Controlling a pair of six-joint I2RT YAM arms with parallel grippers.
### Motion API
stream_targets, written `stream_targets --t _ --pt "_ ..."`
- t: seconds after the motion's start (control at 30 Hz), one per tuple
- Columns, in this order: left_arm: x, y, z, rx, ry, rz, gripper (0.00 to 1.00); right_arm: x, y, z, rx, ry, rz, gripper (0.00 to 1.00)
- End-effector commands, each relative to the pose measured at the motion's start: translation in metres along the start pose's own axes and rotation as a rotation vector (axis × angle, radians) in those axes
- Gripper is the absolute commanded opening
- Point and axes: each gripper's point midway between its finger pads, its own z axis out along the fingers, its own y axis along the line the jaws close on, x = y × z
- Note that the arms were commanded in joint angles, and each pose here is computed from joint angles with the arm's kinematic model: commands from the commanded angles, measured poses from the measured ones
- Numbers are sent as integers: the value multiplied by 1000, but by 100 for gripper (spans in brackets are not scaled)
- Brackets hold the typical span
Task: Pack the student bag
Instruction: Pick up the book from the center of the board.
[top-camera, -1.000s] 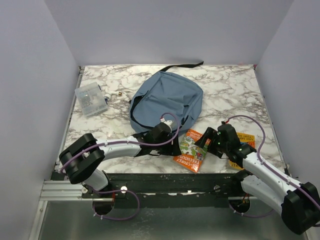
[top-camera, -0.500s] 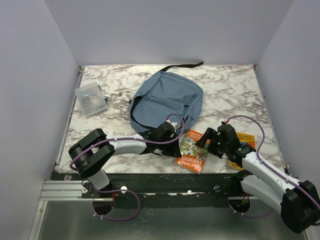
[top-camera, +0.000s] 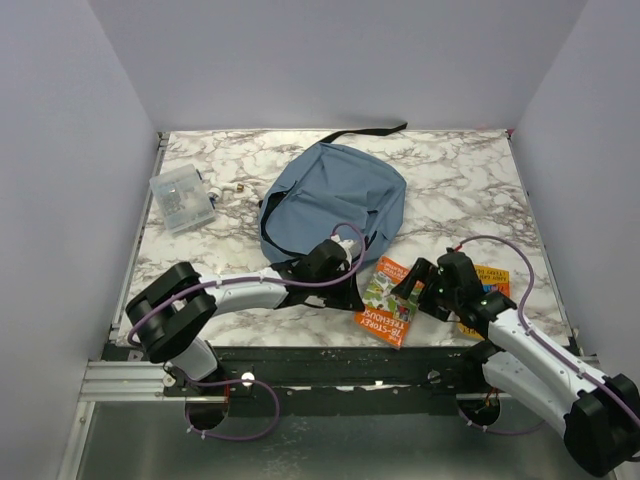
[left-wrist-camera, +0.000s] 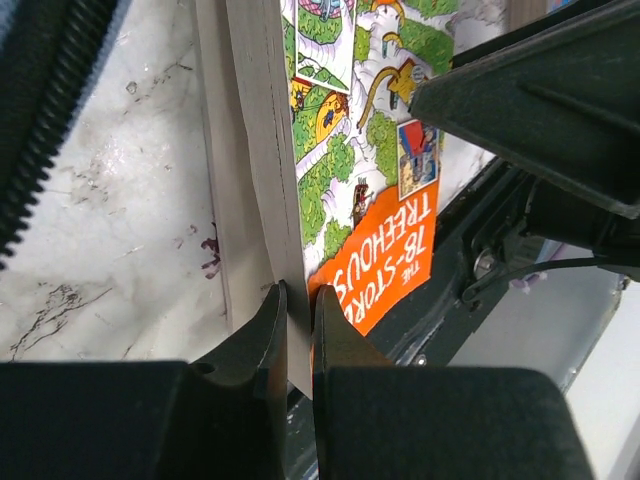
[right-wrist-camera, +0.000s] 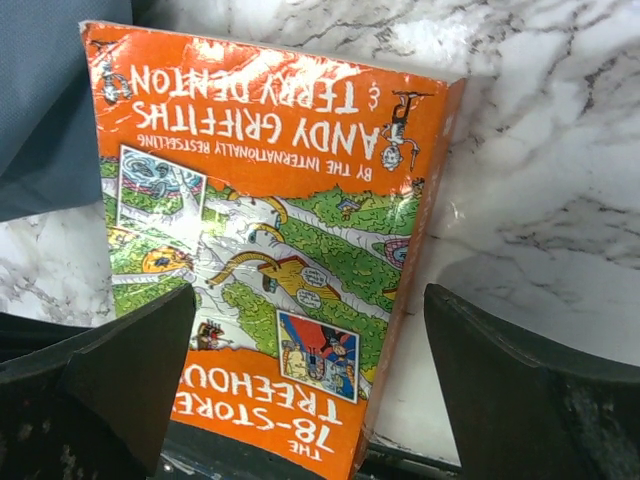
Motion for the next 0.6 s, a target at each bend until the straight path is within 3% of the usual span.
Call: stream_targets --t 0.0,0.33,0.57 --pt "-19 -25 -18 106 -48 -12 0 8 -7 -5 41 27 65 100" --pt "-11 -9 -22 115 -36 -104 0 66 10 -31 -105 332 96 100" --pt "8 -12 -7 145 30 -145 0 103 -1 -37 -148 475 166 88"
